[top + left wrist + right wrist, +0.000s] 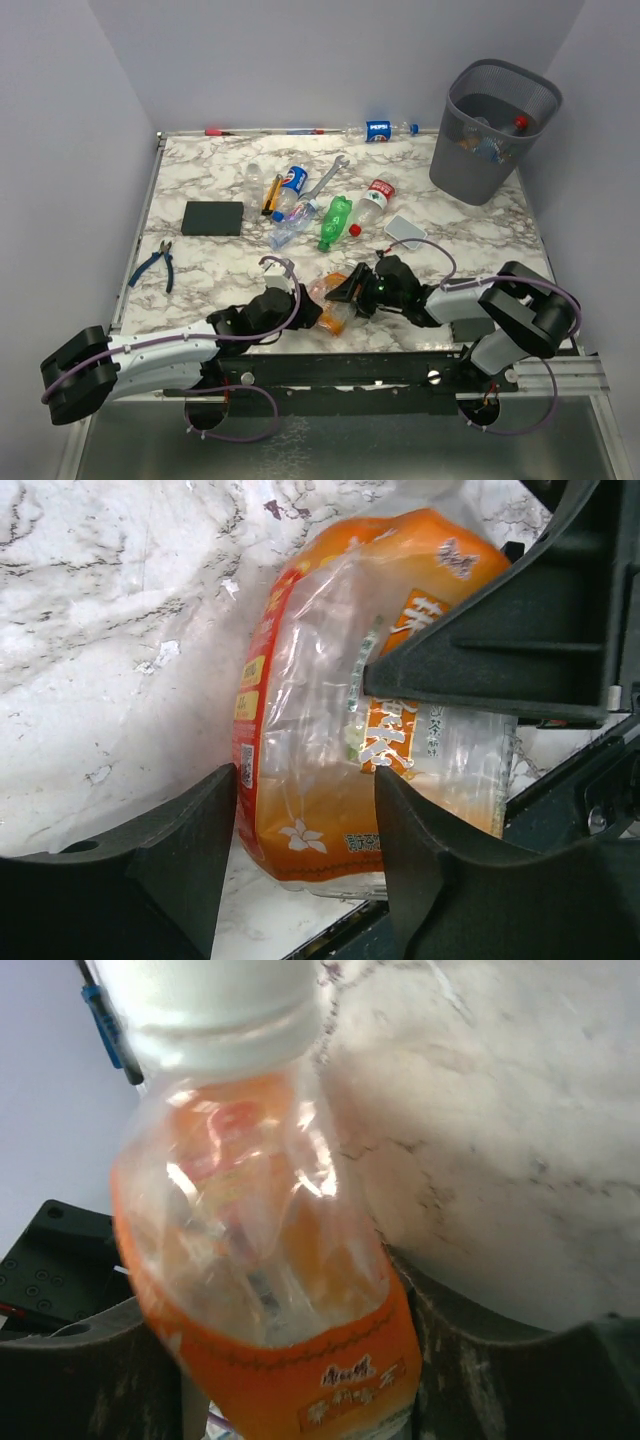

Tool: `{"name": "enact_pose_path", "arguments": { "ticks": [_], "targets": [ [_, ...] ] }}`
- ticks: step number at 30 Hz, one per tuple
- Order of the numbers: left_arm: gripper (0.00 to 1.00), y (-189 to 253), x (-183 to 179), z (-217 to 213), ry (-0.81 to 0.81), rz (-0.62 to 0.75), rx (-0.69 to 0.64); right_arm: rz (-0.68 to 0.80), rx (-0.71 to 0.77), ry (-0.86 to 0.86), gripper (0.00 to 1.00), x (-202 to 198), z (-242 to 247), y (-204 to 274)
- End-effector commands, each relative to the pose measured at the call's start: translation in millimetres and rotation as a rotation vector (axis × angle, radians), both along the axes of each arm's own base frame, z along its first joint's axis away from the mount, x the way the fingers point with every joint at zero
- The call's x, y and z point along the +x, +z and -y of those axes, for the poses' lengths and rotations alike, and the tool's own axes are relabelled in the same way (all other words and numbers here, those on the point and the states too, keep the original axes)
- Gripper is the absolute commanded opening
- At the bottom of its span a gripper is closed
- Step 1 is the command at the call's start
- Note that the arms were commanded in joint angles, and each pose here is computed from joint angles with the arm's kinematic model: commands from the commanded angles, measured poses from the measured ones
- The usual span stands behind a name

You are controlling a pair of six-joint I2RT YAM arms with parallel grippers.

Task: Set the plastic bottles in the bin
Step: Pick up the plastic bottle from the corner of the board.

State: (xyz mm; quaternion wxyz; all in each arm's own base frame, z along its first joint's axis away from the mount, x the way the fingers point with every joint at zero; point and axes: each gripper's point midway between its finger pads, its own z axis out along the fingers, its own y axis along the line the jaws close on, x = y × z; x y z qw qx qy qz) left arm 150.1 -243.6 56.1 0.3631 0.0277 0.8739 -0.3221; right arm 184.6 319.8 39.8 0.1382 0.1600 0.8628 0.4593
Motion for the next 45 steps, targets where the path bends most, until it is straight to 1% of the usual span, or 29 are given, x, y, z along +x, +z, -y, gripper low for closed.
{"name": "enact_pose_path", "arguments": {
  "ticks": [1,3,5,9,12,16,21,24,28,31,36,40,45],
  "targets": [
    [0.62,2.9,-6.7,2.8,-0.024,-0.001,-0.032,0.031,-0.049,-0.035,0.51,0.1,13.3,-6.0],
    [0.76,14.1,-3.8,3.5,-0.014,0.02,-0.057,0.082,-0.063,-0.037,0.43,1.8,19.2,4.1],
    [0.87,31.1,0.0,3.3,-0.002,0.053,-0.084,0.139,-0.067,-0.041,0.39,2.5,26.0,18.1],
    [0.98,83.9,8.3,0.3,0.019,0.164,-0.178,0.295,-0.056,-0.041,0.36,4.3,39.2,59.7],
    [0.99,127.9,8.6,-2.7,0.005,0.261,-0.27,0.425,-0.036,-0.006,0.36,2.5,44.1,97.6],
    [0.99,178.4,-11.1,7.9,-0.14,0.364,-0.413,0.585,0.059,0.063,0.36,-8.2,43.4,154.8],
    [0.99,229.1,-46.6,30.2,-0.354,0.402,-0.626,0.736,0.219,0.147,0.36,-28.7,39.6,218.5],
    [0.99,248.0,-58.1,38.4,-0.429,0.41,-0.697,0.802,0.311,0.173,0.35,-39.1,39.0,248.4],
    [0.99,257.3,-62.1,46.7,-0.477,0.418,-0.701,0.853,0.422,0.218,0.35,-53.2,37.2,274.1],
    [0.99,258.8,-63.4,50.7,-0.5,0.424,-0.691,0.866,0.484,0.248,0.33,-61.1,35.3,281.9],
    [0.99,266.0,-62.2,47.6,-0.491,0.455,-0.7,0.897,0.586,0.308,0.32,-76.5,34.3,295.9],
    [0.99,280.7,-58.1,33.4,-0.434,0.513,-0.723,0.94,0.594,0.329,0.32,-82.4,37.2,307.9],
    [0.99,285.5,-60.2,30.5,-0.444,0.53,-0.707,0.98,0.582,0.355,0.31,-85.2,37.1,321.4]
  ]
}}
